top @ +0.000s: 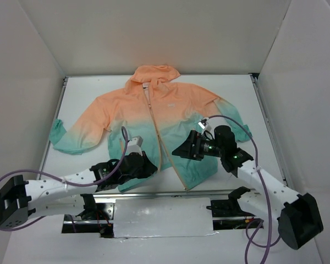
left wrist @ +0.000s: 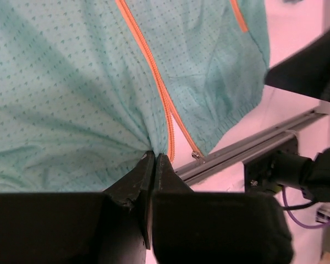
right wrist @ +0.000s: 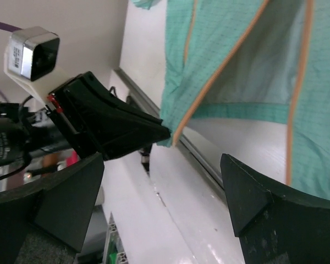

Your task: Zip up the jacket

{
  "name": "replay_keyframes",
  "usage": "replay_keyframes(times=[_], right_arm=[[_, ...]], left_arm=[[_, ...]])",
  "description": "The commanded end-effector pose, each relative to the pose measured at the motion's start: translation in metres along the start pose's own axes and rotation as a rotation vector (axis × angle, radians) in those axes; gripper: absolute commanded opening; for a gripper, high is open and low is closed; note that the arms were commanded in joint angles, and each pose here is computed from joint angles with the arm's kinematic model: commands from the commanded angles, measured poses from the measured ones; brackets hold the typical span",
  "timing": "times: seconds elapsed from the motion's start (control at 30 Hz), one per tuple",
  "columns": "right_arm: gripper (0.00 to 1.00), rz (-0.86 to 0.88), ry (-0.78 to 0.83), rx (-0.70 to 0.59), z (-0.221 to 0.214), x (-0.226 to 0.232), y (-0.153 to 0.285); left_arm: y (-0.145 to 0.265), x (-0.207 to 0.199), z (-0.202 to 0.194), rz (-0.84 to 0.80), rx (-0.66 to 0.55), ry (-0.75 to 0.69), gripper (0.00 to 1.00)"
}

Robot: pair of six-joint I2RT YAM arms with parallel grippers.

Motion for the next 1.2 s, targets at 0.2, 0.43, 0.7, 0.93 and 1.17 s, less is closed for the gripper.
replay_keyframes(times=[0.2, 0.43, 0.7, 0.93, 1.17], right_arm=[[0.84, 0.177, -0.098, 0.081, -0.011, 0.03, -0.055], [0.69, 0.149, -0.167, 0.122, -0.026, 0.033, -0.079], [0.38, 0.158, -0.19, 0.117, -0.03, 0.027, -0.084], [0.0, 0.133, -0.139, 0.115, -0.026, 0.029, -0.085], [0.0, -0.03, 0.042, 0.217, -0.029, 0.015, -0.08]], left_arm=[[0.015, -0.016, 0.014, -0.242, -0.1, 0.086, 0.0], [0.01, -0.016, 0.01, -0.255, -0.082, 0.096, 0.0], [0.009, -0.013, 0.007, -0.255, -0.078, 0.099, 0.0], [0.009, -0.007, 0.003, -0.247, -0.063, 0.096, 0.0], [0.01, 0.001, -0.006, -0.255, -0.032, 0.098, 0.65]])
Point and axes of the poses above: each gripper's point midway between its finger pads, its own y axis back along the fingers, its own x axis along the line the jaws close on, z = x × y, the point moved 5 cm from there along y, back along the fingers, and after that the axes turned 2 degrees about y, right-handed, at the moved point
